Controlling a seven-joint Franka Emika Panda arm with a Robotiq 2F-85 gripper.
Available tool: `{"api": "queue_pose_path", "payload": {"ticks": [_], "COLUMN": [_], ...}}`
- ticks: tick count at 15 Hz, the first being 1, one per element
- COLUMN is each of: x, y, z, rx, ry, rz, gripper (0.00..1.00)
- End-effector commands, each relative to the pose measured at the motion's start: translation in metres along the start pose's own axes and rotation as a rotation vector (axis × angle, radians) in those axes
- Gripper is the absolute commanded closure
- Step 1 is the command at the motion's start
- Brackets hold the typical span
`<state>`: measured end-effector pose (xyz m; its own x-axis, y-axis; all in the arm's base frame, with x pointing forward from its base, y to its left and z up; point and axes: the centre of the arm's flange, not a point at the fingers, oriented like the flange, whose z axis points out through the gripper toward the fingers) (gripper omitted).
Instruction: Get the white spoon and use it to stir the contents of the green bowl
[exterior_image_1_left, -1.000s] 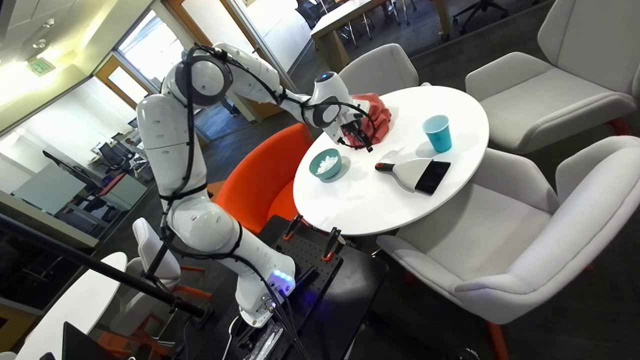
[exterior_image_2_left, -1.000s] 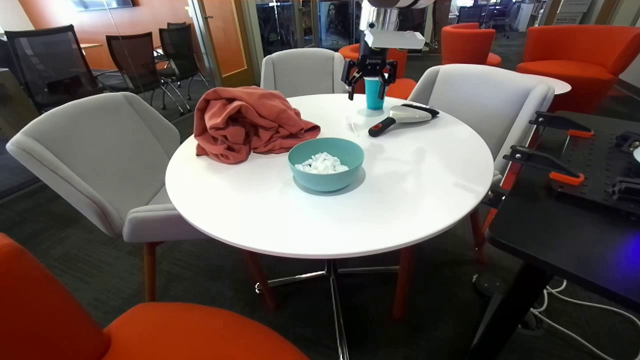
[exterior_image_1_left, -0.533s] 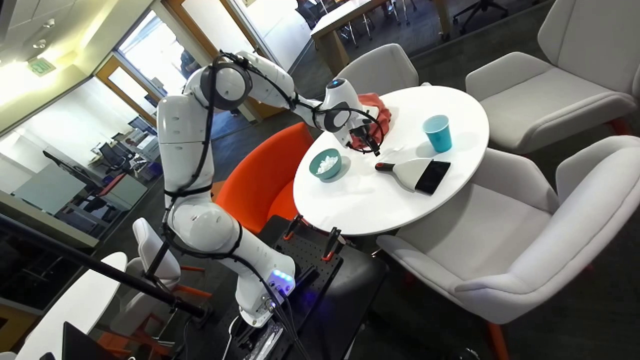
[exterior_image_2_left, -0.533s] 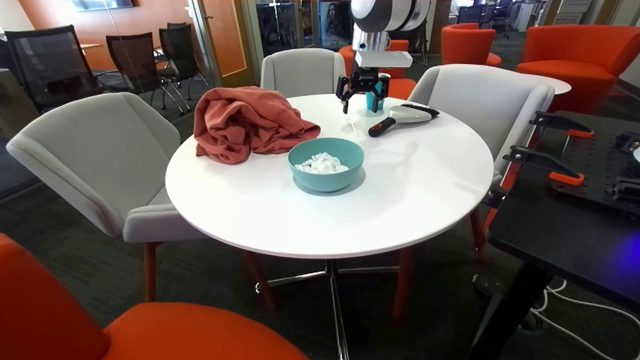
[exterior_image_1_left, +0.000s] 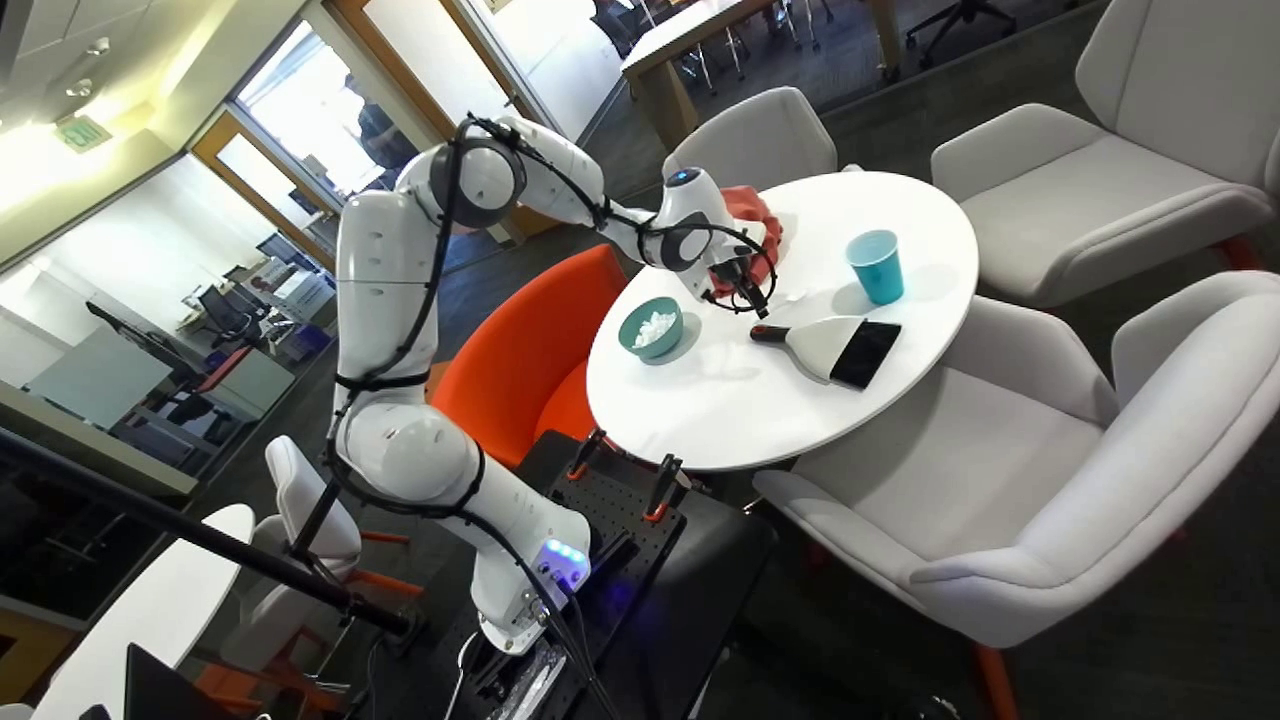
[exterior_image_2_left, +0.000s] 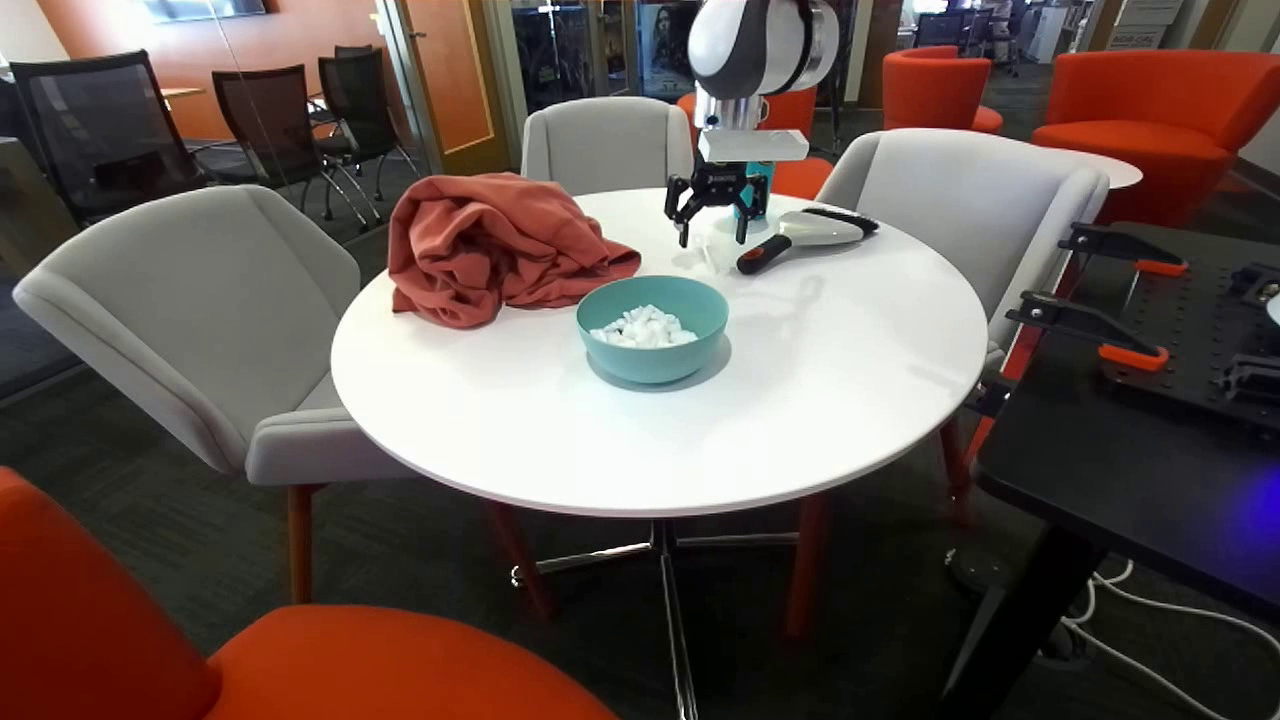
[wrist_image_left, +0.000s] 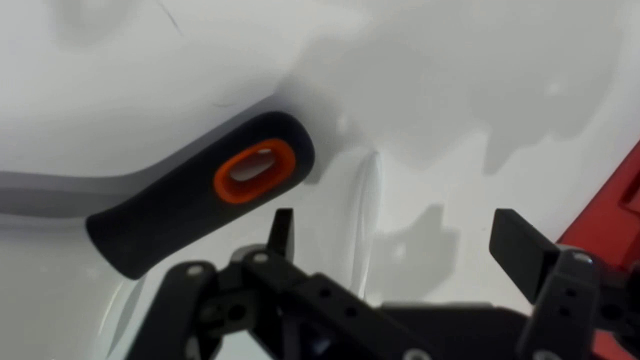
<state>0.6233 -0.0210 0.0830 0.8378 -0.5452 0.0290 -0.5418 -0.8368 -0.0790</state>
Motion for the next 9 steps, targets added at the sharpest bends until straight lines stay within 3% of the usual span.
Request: {"api": "queue_pose_path", "payload": {"ticks": [1,2,3,4,8,9], "x": [0.009,0.010,0.009,0.010,0.011,0.011], "y": [-0.007,-0.008,-0.008,-0.008,-0.009,-0.009], "z": [0.016,0.019,0.022,0.024,0.030,0.031], "rx": [-0.008,-0.009,-0.009,-0.008,-0.009,-0.010], "ry": [0.023,0.024,0.024,0.026,0.031,0.033], "rz": [0.041,0.041,0.042,0.046,0.045,0.045], "gripper": [0.05,0.08,0.17,0.16,0.34,0.52]}}
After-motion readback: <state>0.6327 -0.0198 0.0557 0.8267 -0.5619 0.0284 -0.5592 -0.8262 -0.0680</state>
